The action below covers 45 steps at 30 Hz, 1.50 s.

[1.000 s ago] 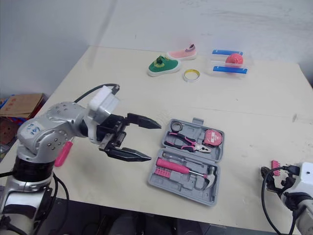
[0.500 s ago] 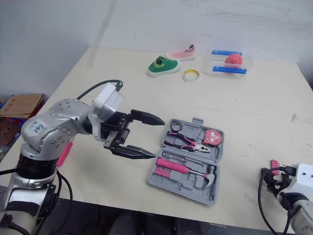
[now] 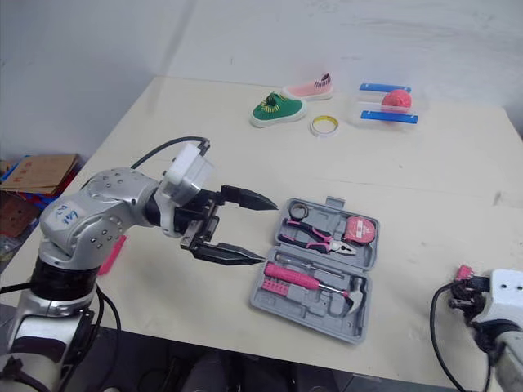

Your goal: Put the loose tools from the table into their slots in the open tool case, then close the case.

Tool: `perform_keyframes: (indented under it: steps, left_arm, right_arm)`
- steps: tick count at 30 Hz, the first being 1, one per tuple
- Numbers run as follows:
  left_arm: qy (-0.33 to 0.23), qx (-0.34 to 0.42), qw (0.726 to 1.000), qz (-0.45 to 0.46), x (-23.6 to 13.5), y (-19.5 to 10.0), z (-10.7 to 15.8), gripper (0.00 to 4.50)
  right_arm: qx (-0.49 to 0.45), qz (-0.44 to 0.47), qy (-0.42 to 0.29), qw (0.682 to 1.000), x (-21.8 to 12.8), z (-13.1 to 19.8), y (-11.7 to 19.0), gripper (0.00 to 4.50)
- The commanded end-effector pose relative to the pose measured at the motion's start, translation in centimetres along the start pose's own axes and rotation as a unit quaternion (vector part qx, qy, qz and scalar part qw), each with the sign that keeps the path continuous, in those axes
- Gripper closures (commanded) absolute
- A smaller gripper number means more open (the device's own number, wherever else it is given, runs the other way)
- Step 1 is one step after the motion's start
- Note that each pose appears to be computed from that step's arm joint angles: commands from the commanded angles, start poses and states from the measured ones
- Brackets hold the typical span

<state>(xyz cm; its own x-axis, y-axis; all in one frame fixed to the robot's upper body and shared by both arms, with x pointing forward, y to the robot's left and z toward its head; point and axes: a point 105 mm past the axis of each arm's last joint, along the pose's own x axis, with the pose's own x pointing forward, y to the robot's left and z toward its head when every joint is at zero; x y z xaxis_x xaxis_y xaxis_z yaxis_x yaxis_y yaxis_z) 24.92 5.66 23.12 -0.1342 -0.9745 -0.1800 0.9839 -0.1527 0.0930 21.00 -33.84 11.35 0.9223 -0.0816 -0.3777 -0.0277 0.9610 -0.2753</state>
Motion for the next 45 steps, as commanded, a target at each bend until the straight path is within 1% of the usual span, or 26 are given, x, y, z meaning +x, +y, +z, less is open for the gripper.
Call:
perform_keyframes:
  steps: [1, 3, 4, 5, 7, 9, 10, 13, 16, 18, 20, 25, 31, 35, 38, 41, 45]
  left_arm:
    - [0.047, -0.005, 0.999, -0.01, -0.2, -1.0, -2.8, 0.0]
    - [0.064, 0.001, 0.998, -0.023, -0.3, -1.5, -3.3, 0.0]
    - [0.066, 0.001, 0.997, -0.027, -0.4, -1.5, -3.3, 0.0]
    - [0.068, 0.005, 0.997, -0.028, -0.5, -1.4, -3.3, 0.0]
    - [0.067, 0.009, 0.997, -0.027, -0.5, -1.1, -3.1, 0.0]
    - [0.065, 0.009, 0.997, -0.026, -0.5, -1.0, -3.1, 0.0]
    - [0.068, 0.01, 0.997, -0.027, -0.5, -1.0, -3.1, 0.0]
    - [0.093, 0.019, 0.995, -0.034, -0.6, -1.4, -4.2, 0.0]
    - [0.113, 0.035, 0.992, -0.046, -0.7, -1.8, -5.1, 0.0]
    - [0.113, 0.037, 0.992, -0.051, -0.6, -1.8, -5.2, 0.0]
    - [0.119, 0.044, 0.99, -0.062, -0.4, -2.0, -5.7, 0.0]
    - [0.135, 0.064, 0.986, -0.077, -0.3, -2.2, -6.6, 0.0]
    - [0.127, 0.068, 0.987, -0.067, -0.2, -2.1, -6.5, 0.0]
    - [0.124, 0.065, 0.988, -0.059, 0.0, -2.2, -6.6, 0.0]
    - [0.126, 0.067, 0.988, -0.059, 0.1, -2.3, -6.6, 0.0]
    - [0.126, 0.067, 0.988, -0.056, 0.1, -2.2, -6.5, 0.0]
    - [0.126, 0.069, 0.988, -0.053, 0.1, -2.1, -6.4, 0.0]
  right_arm:
    - [-0.069, 0.252, -0.043, 0.964, -2.5, 5.9, 6.4, 3.88]
    - [-0.098, 0.354, -0.023, 0.93, -4.0, 6.7, 9.0, 3.88]
    - [-0.11, 0.395, -0.015, 0.912, -4.7, 6.9, 10.1, 3.88]
    - [-0.114, 0.416, -0.01, 0.902, -4.9, 6.9, 10.8, 3.88]
    - [-0.127, 0.421, -0.02, 0.898, -4.5, 7.2, 11.3, 3.88]
    - [-0.126, 0.412, -0.023, 0.902, -3.9, 7.3, 11.3, 3.88]
    - [-0.135, 0.42, -0.032, 0.897, -3.9, 7.4, 11.6, 3.88]
    - [-0.202, 0.484, -0.032, 0.851, -4.8, 6.8, 13.8, 3.88]
    - [-0.241, 0.529, 0.019, 0.813, -5.3, 5.2, 14.8, 3.88]
    - [-0.254, 0.548, 0.038, 0.797, -5.4, 4.7, 15.0, 3.88]
    - [-0.286, 0.556, 0.037, 0.779, -4.6, 4.9, 15.5, 3.88]
    - [-0.317, 0.563, 0.043, 0.762, -3.1, 5.5, 16.0, 3.88]
    - [-0.345, 0.575, 0.051, 0.74, -1.8, 5.6, 16.5, 3.88]
    - [-0.35, 0.605, 0.05, 0.714, -2.0, 5.6, 17.1, 3.88]
    - [-0.346, 0.604, 0.05, 0.716, -1.9, 5.5, 17.6, 3.88]
    - [-0.346, 0.61, 0.05, 0.711, -2.0, 5.1, 17.9, 3.88]
    - [-0.349, 0.597, 0.048, 0.721, -1.1, 5.1, 18.1, 3.88]
